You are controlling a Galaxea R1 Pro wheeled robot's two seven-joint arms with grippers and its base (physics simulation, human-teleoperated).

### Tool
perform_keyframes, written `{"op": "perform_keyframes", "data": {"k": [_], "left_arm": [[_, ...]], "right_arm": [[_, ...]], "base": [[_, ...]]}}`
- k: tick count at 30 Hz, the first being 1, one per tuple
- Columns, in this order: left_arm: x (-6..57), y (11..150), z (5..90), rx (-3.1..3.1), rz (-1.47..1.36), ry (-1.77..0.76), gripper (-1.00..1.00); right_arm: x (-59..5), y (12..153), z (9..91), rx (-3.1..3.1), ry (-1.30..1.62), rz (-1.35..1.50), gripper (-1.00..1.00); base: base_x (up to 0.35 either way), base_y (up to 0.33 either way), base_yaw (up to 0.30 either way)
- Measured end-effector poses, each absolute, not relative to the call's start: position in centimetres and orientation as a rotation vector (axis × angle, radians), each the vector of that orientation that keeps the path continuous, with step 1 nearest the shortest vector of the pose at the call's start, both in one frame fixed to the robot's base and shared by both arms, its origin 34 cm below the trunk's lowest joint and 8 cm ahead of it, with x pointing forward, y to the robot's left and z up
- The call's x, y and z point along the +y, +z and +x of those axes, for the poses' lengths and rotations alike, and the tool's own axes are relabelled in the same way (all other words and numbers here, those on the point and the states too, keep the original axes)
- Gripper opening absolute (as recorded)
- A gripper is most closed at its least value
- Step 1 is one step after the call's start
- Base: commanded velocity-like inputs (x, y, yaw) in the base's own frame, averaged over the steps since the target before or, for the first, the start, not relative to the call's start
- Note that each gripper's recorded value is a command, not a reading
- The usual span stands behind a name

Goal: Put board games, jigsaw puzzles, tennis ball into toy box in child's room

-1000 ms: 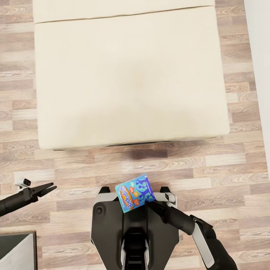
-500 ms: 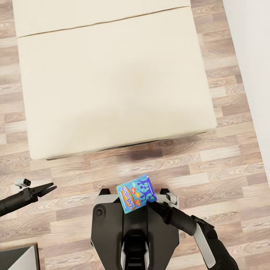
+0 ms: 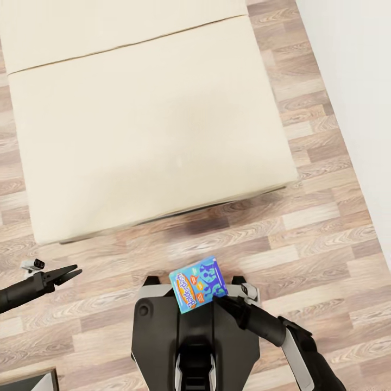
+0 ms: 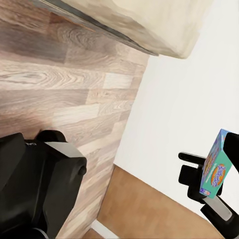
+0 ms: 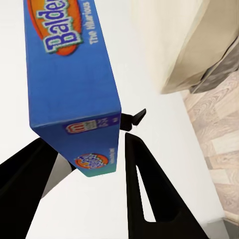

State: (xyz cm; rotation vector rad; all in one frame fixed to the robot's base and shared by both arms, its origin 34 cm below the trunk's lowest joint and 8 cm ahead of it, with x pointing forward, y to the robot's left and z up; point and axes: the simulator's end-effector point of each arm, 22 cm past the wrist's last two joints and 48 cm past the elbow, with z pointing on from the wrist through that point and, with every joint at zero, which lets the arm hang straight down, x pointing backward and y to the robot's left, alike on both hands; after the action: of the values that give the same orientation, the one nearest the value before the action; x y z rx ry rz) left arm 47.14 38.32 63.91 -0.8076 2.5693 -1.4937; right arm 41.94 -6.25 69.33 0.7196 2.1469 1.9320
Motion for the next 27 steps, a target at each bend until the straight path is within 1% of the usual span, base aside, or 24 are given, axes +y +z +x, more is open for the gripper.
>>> {"op": "perform_keyframes", "data": {"k": [27], "left_arm": [[38.4,65.5,48.7,2.538,-0.768,-1.492,1.00]], "right_arm": [[-6.5,70.3,43.5,2.117,1.866,0.615,-1.00]], "base": [[0.000,0.000,-0.137]]}}
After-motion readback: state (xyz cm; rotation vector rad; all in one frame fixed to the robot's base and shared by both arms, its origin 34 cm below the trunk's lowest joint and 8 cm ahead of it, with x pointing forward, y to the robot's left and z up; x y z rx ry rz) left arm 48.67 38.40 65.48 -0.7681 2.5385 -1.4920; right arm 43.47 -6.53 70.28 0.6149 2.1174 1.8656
